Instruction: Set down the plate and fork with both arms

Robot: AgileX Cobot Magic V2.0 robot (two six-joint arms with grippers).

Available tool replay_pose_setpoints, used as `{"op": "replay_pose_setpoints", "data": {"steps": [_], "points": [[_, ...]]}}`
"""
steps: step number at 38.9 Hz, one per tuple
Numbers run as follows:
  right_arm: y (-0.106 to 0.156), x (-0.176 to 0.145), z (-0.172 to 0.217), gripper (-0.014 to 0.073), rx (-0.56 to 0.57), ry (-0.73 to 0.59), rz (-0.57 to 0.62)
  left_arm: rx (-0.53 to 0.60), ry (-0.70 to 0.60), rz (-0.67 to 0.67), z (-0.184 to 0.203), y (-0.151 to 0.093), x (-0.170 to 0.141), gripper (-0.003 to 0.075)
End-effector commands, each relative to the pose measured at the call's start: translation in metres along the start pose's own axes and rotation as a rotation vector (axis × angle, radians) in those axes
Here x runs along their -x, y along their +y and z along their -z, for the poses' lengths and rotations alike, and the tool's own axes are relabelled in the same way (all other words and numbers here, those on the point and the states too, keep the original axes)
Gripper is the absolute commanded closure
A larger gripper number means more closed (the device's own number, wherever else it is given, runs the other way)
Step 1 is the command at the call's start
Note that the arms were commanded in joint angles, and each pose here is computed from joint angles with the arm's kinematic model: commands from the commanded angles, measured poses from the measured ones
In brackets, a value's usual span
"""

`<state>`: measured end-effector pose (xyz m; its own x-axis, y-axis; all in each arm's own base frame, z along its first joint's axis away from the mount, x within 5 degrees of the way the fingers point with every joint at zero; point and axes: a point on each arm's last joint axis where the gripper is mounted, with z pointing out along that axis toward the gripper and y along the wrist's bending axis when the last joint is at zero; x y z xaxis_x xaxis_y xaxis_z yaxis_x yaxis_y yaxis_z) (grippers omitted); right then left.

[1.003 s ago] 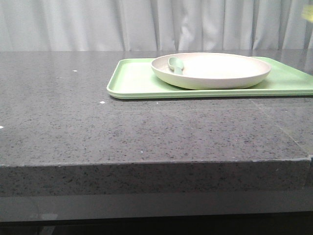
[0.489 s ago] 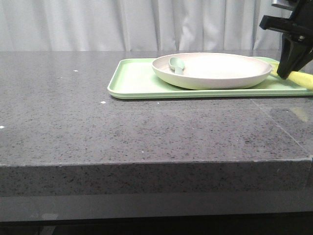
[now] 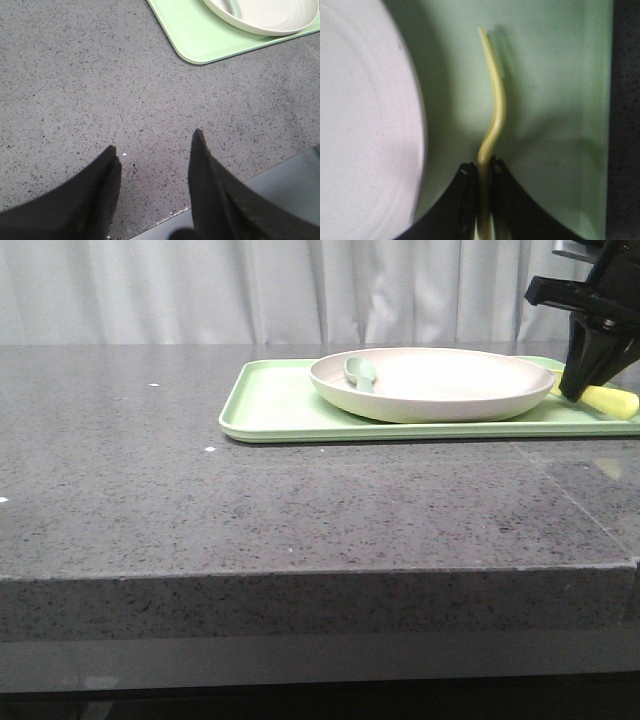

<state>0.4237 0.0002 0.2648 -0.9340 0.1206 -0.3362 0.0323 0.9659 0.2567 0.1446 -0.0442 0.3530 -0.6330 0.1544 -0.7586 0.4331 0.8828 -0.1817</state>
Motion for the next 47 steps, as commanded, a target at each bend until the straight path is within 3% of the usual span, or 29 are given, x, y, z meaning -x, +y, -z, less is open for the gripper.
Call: {"op": "replay_pose_setpoints", "data": {"steps": [1, 16, 25, 32, 38, 47], "points": [[0.007, 0.007, 0.029, 0.0398, 0.010, -0.101, 0.025, 0.005, -0.088, 0.008, 0.007, -0.002, 0.012, 0.0395], [0.006, 0.005, 0.037, 0.0247, -0.019, -0.108, 0.045, 0.005, -0.088, 0.008, 0.007, -0.002, 0.012, 0.0395], [0.018, -0.007, 0.083, 0.0243, -0.022, -0.136, 0.085, 0.005, -0.088, 0.008, 0.007, -0.002, 0.012, 0.0395], [0.041, -0.040, 0.126, 0.0244, -0.037, -0.134, 0.189, 0.004, -0.086, 0.008, 0.007, -0.002, 0.011, 0.0395], [0.058, -0.087, 0.156, 0.0244, -0.054, -0.158, 0.273, 0.004, -0.086, 0.008, 0.007, -0.002, 0.011, 0.0395], [0.056, -0.145, 0.183, 0.0244, -0.047, -0.207, 0.289, 0.038, -0.062, 0.001, 0.007, 0.001, 0.009, 0.0395]]}}
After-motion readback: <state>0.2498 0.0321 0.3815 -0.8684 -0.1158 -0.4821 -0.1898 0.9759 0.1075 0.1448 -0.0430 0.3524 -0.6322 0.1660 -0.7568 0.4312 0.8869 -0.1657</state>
